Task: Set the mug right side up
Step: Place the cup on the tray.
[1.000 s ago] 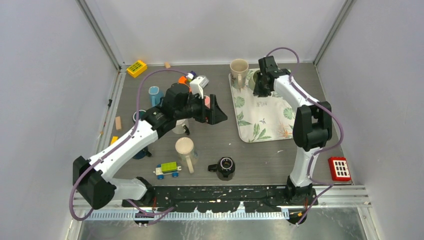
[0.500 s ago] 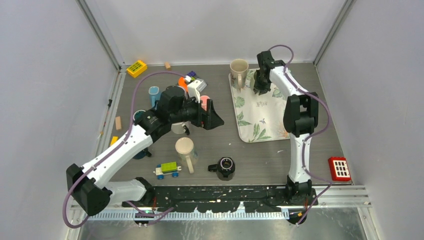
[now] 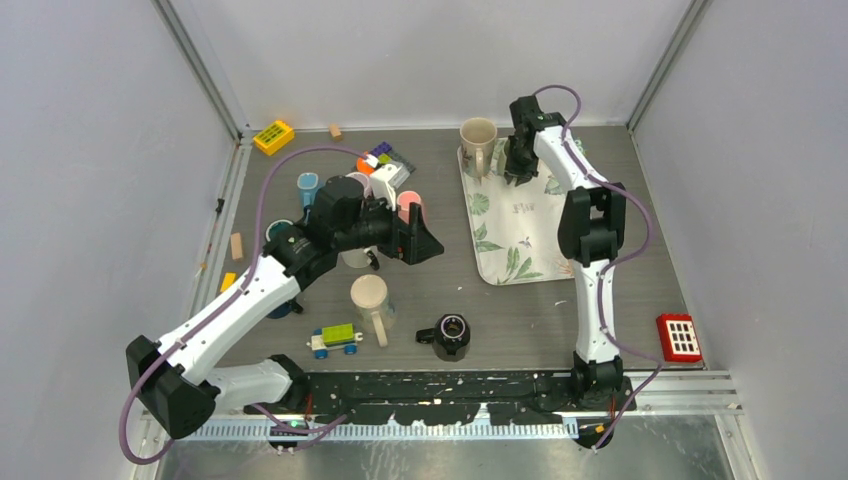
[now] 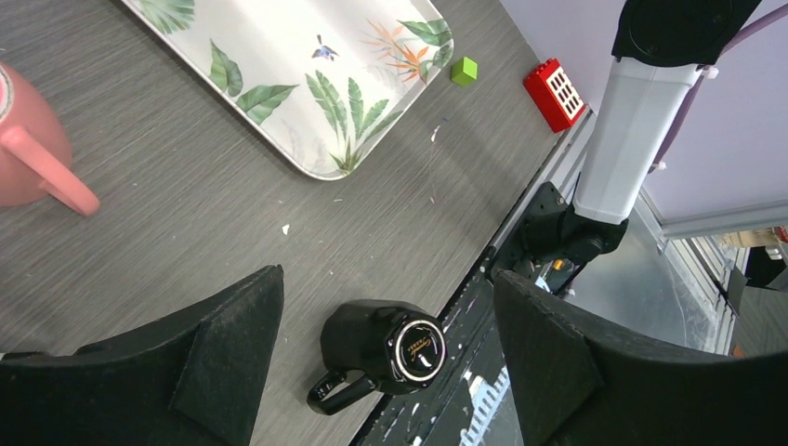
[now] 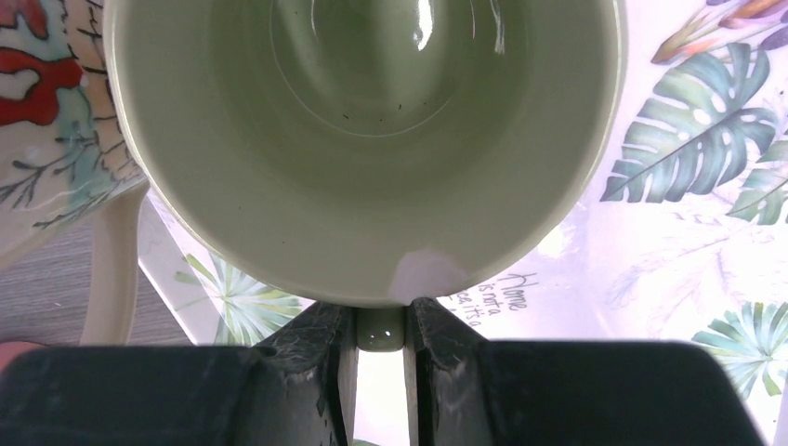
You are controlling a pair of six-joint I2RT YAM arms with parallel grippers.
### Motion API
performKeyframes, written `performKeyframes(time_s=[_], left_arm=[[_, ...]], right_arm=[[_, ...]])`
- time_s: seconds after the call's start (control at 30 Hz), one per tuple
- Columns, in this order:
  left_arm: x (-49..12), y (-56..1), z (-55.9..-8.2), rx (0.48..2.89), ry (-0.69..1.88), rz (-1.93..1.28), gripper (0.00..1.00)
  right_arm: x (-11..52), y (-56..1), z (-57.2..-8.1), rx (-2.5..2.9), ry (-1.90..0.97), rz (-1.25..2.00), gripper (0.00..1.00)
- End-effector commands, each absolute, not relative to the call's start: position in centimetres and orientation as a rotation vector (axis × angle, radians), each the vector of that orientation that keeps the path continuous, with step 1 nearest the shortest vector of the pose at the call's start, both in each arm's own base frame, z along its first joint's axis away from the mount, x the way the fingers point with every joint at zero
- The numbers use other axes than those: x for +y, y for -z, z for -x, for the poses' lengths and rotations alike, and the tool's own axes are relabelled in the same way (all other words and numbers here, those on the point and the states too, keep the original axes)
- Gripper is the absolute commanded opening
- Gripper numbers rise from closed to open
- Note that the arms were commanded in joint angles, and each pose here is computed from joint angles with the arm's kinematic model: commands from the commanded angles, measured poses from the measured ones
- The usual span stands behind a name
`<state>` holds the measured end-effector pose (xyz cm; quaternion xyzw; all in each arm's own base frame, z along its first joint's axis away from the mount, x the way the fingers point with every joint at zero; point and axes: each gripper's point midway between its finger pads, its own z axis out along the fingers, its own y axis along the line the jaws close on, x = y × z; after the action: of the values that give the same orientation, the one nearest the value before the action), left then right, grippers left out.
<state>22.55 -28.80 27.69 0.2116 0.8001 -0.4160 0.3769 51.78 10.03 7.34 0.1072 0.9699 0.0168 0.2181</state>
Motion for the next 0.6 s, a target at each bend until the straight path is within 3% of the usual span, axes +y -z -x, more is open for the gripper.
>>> performKeyframes(time_s=[0.0, 0.27, 0.57], left_arm=[[-28.4, -28.8, -22.1, 1.996, 1.070, -0.563, 0.84], [-28.3, -29.0, -22.2, 1.992, 1.058, -0.561, 0.84], [-28.2, -28.6, -22.5, 2.008, 1.036, -0.564, 0.84]], right_arm=[[10.2, -10.8, -53.8, 2.589, -0.070, -0.279, 0.01], [10.3, -10.3, -54.4, 2.604, -0.063, -0.260, 0.08], [10.3, -11.1, -55.2, 2.577, -0.059, -0.233, 0.27]])
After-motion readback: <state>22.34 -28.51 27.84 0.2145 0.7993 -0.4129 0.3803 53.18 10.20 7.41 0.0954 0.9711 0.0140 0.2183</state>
